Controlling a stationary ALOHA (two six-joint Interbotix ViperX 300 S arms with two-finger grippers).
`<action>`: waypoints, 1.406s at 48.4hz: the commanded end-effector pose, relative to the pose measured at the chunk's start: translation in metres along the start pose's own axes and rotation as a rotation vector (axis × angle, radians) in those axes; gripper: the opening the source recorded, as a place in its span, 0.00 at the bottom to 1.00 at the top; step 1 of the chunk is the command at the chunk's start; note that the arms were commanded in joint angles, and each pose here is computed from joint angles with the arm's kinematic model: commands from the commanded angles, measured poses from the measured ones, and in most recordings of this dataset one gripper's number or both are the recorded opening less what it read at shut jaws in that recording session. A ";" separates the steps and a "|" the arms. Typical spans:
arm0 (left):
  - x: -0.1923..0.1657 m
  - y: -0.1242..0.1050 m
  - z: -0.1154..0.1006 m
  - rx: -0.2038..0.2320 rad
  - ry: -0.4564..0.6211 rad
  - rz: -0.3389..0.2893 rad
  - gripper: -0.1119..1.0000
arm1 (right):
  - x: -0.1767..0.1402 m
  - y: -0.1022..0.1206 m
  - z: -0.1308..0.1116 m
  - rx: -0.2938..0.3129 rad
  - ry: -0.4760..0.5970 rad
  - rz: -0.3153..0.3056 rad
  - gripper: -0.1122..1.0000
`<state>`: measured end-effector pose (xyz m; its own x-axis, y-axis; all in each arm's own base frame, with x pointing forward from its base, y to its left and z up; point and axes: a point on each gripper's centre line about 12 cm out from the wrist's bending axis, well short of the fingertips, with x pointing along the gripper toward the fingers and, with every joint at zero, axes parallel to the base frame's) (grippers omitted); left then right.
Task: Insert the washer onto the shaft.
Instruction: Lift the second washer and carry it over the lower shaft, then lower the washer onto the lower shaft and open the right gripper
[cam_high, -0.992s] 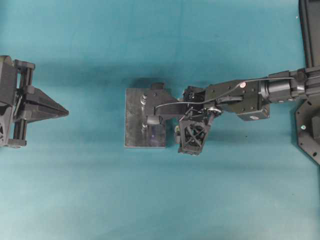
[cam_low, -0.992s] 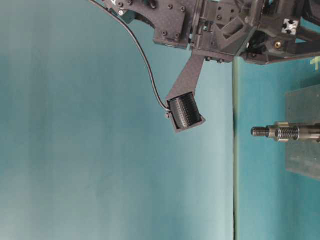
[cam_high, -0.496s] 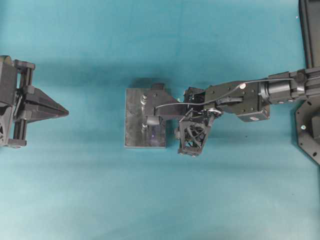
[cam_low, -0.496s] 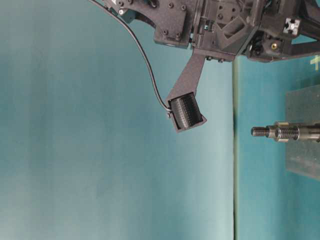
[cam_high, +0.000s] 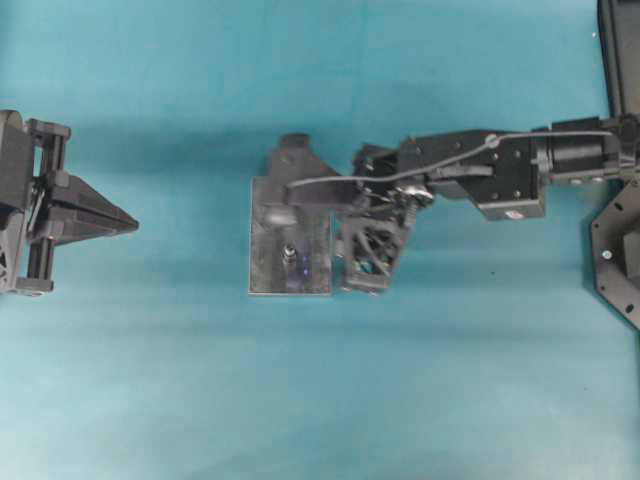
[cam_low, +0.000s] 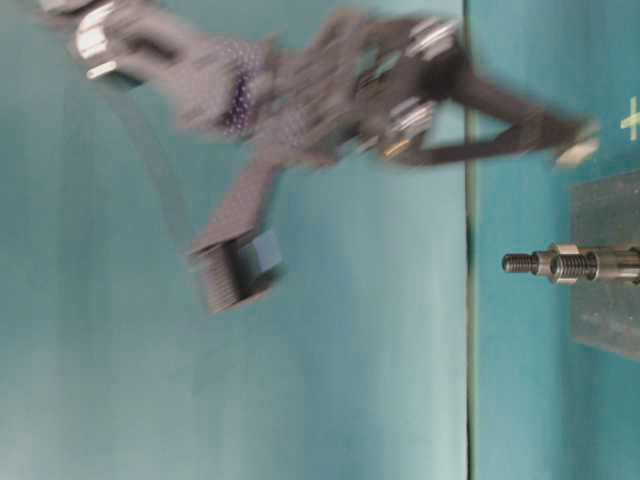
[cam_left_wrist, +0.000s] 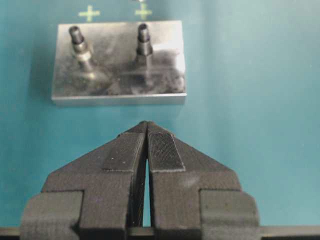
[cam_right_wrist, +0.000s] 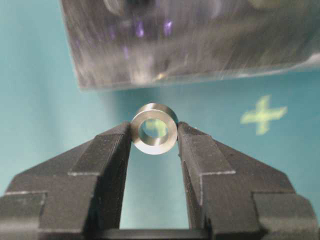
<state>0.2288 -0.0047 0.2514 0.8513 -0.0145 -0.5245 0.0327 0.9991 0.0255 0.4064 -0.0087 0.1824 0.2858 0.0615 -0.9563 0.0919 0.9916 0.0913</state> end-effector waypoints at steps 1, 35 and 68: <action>-0.001 0.000 0.005 0.004 -0.018 -0.001 0.10 | -0.031 0.005 0.024 -0.020 -0.085 -0.009 0.41; -0.001 -0.001 0.004 0.004 -0.017 -0.001 0.10 | -0.016 0.028 0.055 -0.097 -0.082 -0.009 0.41; -0.002 0.000 0.005 0.004 -0.025 -0.001 0.10 | 0.004 0.023 0.054 -0.111 -0.038 -0.036 0.41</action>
<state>0.2277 -0.0049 0.2508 0.8521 -0.0154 -0.5232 0.0346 0.9990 0.0270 0.4561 0.0065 0.1784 0.2740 0.0223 -0.9615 0.0083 0.9996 0.0255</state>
